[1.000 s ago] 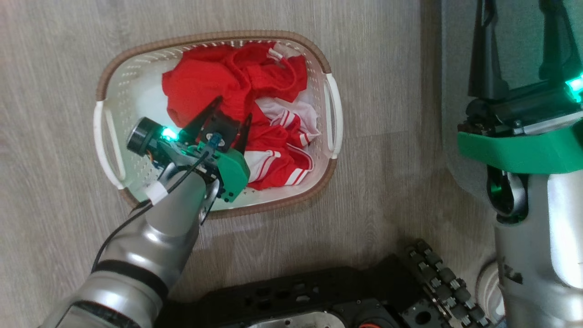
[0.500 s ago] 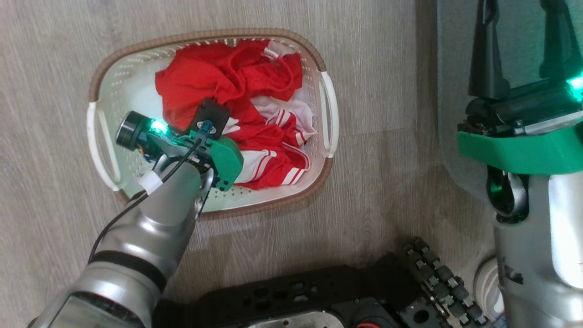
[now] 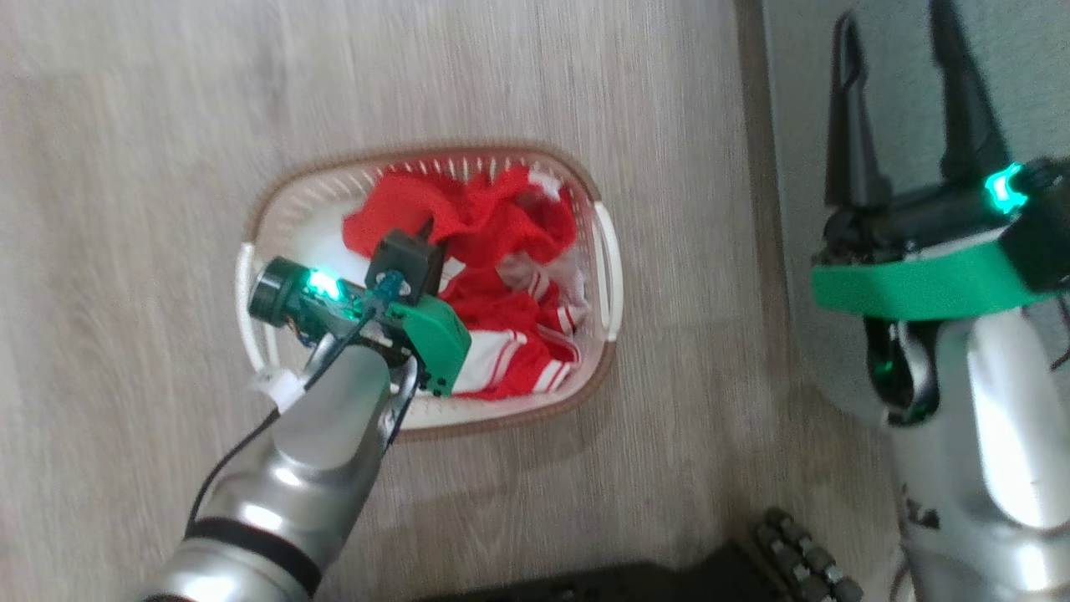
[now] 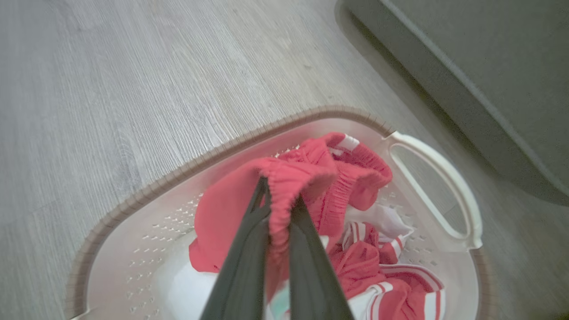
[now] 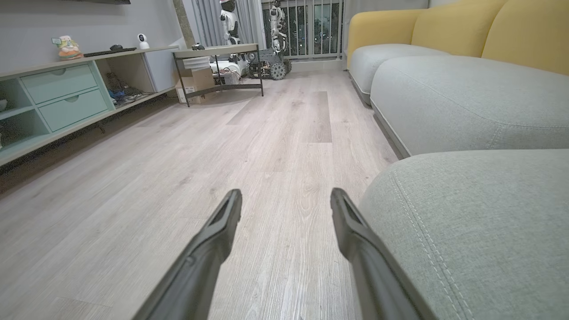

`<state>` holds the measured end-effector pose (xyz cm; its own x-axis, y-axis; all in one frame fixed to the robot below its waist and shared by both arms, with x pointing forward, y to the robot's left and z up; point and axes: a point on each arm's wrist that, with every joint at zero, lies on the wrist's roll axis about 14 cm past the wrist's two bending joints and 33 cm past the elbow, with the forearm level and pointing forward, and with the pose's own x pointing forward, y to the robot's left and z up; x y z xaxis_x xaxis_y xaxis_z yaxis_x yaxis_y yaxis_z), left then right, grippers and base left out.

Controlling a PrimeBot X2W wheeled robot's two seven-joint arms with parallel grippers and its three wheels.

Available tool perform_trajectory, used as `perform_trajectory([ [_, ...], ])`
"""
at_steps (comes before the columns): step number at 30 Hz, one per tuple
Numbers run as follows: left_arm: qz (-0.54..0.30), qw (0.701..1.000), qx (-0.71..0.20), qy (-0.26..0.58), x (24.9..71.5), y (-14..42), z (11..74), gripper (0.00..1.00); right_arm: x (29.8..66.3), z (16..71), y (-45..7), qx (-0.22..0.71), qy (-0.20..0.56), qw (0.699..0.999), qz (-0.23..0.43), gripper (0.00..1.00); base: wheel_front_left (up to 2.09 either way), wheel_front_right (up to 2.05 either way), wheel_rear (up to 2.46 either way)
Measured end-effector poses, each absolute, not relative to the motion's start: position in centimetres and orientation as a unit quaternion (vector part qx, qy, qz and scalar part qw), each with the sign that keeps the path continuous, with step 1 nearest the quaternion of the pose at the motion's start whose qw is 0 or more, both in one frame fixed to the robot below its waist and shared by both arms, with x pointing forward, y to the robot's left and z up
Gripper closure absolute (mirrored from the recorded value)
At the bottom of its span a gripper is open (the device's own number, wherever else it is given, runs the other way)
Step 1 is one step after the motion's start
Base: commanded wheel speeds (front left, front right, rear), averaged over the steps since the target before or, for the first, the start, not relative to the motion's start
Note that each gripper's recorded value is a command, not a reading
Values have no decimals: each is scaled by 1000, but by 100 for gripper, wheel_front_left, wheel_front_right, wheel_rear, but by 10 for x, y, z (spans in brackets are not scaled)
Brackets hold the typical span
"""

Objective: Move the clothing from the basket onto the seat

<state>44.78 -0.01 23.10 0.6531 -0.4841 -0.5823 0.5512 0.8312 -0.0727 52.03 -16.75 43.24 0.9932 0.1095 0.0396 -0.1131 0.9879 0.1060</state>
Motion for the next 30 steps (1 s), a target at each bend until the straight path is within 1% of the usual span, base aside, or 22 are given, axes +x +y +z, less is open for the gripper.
perform_trajectory([
  [6,-277,928,44,246,453,1,290,100,493,451,-164,63,-13,996,56,0,0,0,0],
  [12,-271,943,38,187,457,6,349,100,473,483,-159,71,-35,995,62,0,0,0,0],
  [17,-265,956,29,123,463,8,408,100,444,492,-156,74,-33,995,65,0,0,0,0],
  [20,-262,961,24,88,462,10,441,100,426,496,-154,75,-31,994,67,0,0,0,0],
  [22,-261,962,19,78,460,10,452,100,420,498,-153,75,-32,994,68,0,0,0,0],
  [30,-243,970,19,-13,457,18,539,100,386,522,-139,75,-58,991,90,0,0,0,0],
])
